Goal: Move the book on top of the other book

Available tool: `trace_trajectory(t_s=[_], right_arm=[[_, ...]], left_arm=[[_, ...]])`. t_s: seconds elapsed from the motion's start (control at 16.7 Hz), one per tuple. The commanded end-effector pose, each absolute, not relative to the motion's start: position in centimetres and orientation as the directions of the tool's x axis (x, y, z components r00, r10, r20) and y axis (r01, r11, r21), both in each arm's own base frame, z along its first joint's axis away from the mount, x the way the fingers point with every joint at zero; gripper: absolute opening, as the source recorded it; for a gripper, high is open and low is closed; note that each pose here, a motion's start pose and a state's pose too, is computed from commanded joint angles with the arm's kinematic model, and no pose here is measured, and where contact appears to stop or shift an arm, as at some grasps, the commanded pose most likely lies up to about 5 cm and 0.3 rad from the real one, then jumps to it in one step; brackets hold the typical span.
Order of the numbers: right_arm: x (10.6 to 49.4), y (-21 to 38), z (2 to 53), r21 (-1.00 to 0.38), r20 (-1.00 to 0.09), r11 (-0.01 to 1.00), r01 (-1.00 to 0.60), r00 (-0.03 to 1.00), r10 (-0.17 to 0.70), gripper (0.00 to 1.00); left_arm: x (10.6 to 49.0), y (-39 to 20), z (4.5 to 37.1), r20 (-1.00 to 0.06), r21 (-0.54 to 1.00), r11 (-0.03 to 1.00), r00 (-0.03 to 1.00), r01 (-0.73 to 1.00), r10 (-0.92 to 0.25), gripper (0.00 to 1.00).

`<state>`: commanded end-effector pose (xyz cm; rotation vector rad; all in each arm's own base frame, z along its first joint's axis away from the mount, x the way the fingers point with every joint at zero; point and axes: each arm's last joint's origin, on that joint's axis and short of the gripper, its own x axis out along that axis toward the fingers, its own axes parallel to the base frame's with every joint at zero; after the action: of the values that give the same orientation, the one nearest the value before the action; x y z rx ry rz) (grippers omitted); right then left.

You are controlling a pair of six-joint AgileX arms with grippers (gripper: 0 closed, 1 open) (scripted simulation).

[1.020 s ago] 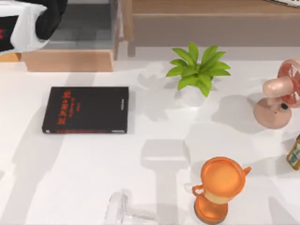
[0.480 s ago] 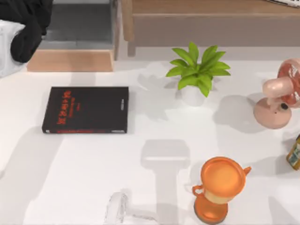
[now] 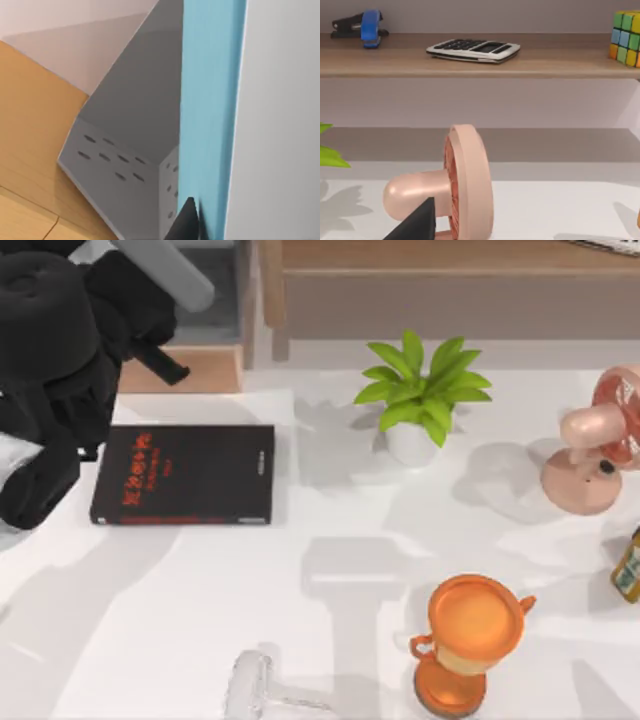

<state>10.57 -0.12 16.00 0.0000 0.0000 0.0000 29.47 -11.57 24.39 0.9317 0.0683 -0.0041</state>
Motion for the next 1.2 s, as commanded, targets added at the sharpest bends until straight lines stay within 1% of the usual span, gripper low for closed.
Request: trace_trajectory(t_s=[0.12,0.24,0.36,0.48,0.6,1.2], right_arm=[[10.6,-0.1,16.0,0.000,0.000,1.000,0.000,1.000,0.000,1.00],[10.6,-0.1,16.0,0.000,0.000,1.000,0.000,1.000,0.000,1.00],[10.6,-0.1,16.0,0.000,0.000,1.000,0.000,1.000,0.000,1.00],[10.6,-0.1,16.0,0.000,0.000,1.000,0.000,1.000,0.000,1.00],[10.6,-0.1,16.0,0.000,0.000,1.000,0.000,1.000,0.000,1.00],[10.6,-0.1,16.0,0.000,0.000,1.000,0.000,1.000,0.000,1.00]], left_arm=[[28.3,-11.8,21.1,-0.169,0.886,0.440,0.985,0.146,0.014,0.00],[27.5,-12.1,17.6,-0.290,0.920,0.276,0.957,0.278,0.003,0.00],[26.7,-12.4,14.6,-0.398,0.909,0.132,0.917,0.395,-0.005,0.00],[26.2,-12.5,12.5,-0.473,0.880,0.032,0.881,0.473,-0.007,0.00],[26.0,-12.6,11.7,-0.502,0.865,-0.005,0.865,0.502,-0.008,0.00],[26.4,-12.6,11.5,-0.502,0.865,-0.005,0.865,0.502,-0.008,0.00]])
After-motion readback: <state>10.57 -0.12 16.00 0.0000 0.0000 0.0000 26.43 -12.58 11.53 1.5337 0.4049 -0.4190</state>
